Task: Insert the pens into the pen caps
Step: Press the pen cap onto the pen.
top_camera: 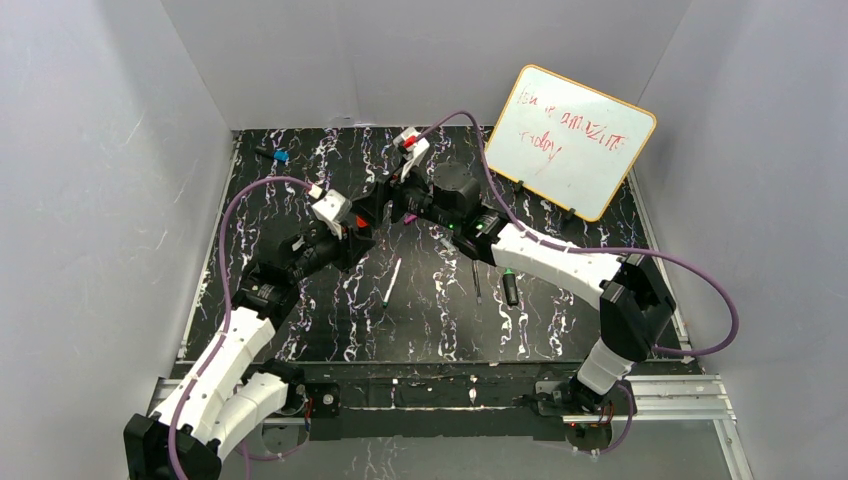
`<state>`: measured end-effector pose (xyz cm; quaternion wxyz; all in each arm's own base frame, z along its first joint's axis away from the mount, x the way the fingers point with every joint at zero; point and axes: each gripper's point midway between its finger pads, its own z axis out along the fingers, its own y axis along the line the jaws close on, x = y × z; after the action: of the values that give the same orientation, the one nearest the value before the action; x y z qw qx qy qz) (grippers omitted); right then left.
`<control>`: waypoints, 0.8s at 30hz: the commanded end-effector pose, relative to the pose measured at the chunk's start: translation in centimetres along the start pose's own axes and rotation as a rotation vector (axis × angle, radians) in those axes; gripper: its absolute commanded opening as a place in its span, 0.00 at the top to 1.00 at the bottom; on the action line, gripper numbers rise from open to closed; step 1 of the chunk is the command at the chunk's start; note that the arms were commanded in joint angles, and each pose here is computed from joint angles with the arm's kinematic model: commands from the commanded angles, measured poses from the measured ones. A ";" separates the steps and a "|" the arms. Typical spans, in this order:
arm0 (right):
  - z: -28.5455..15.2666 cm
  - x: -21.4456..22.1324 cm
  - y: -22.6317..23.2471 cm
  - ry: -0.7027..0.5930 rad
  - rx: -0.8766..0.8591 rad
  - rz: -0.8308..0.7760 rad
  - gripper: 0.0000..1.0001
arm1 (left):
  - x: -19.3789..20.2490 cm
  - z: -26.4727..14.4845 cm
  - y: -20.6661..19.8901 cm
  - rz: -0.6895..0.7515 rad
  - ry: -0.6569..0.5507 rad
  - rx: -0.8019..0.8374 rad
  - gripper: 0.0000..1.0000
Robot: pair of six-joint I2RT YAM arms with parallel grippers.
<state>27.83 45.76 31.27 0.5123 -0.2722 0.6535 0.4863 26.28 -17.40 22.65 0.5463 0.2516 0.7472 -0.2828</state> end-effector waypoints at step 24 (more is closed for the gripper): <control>-2.0 10.3 -0.2 0.289 0.007 0.055 0.21 | -10.3 -3.0 0.8 0.199 -0.303 -0.104 1.00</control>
<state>26.93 46.10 29.95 0.5015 -0.2693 0.6582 0.4926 25.97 -16.66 21.69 0.5391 0.2682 0.7559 -0.2570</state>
